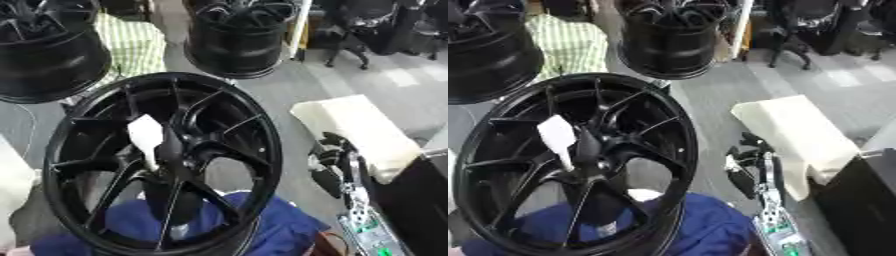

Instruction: Pull the pin out of the wheel hub.

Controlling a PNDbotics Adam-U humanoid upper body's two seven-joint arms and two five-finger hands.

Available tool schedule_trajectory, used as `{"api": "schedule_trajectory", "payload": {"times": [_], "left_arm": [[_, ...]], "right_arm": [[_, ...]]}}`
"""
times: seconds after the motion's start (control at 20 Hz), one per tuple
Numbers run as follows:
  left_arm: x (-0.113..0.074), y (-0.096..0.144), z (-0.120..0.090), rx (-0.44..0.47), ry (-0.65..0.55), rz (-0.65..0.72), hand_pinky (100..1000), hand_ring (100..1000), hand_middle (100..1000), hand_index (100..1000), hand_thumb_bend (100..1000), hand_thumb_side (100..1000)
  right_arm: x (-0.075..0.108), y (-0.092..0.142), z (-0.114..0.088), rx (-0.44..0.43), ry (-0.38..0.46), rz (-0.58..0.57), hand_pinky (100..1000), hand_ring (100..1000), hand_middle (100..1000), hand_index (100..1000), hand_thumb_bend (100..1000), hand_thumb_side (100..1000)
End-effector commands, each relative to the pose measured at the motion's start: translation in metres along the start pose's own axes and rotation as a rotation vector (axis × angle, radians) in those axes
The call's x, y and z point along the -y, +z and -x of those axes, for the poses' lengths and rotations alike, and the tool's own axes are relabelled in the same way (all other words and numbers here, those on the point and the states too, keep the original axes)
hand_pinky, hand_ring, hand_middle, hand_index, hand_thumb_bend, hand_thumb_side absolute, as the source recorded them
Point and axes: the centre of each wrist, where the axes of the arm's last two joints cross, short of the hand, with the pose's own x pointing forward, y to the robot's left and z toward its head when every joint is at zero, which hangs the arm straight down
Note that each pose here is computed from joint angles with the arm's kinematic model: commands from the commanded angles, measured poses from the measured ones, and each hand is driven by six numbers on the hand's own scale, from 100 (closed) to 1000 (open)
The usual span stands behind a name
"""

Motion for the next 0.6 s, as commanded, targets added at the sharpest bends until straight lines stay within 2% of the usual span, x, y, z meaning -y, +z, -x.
{"api": "schedule_trajectory", "payload": {"times": [0.05, 0.3, 0.6], "left_arm": [[-0.017, -0.009, -0.024, 0.083, -0.075, 0.003, 468, 896, 630, 775, 119, 532], [-0.035, -0.034, -0.074, 0.28, -0.189, 0.051, 475, 876, 633, 777, 107, 498], [-0.035, -0.062, -0.134, 0.495, -0.34, 0.245, 513, 843, 646, 788, 127, 482]], "right_arm": [[0.004, -0.005, -0.007, 0.031, 0.004, 0.01, 519, 549, 668, 788, 100, 100], [0.007, -0.004, -0.004, 0.028, 0.018, 0.008, 519, 548, 665, 787, 100, 100], [0.008, -0.003, -0.002, 0.027, 0.03, -0.005, 518, 547, 661, 787, 104, 100]]}}
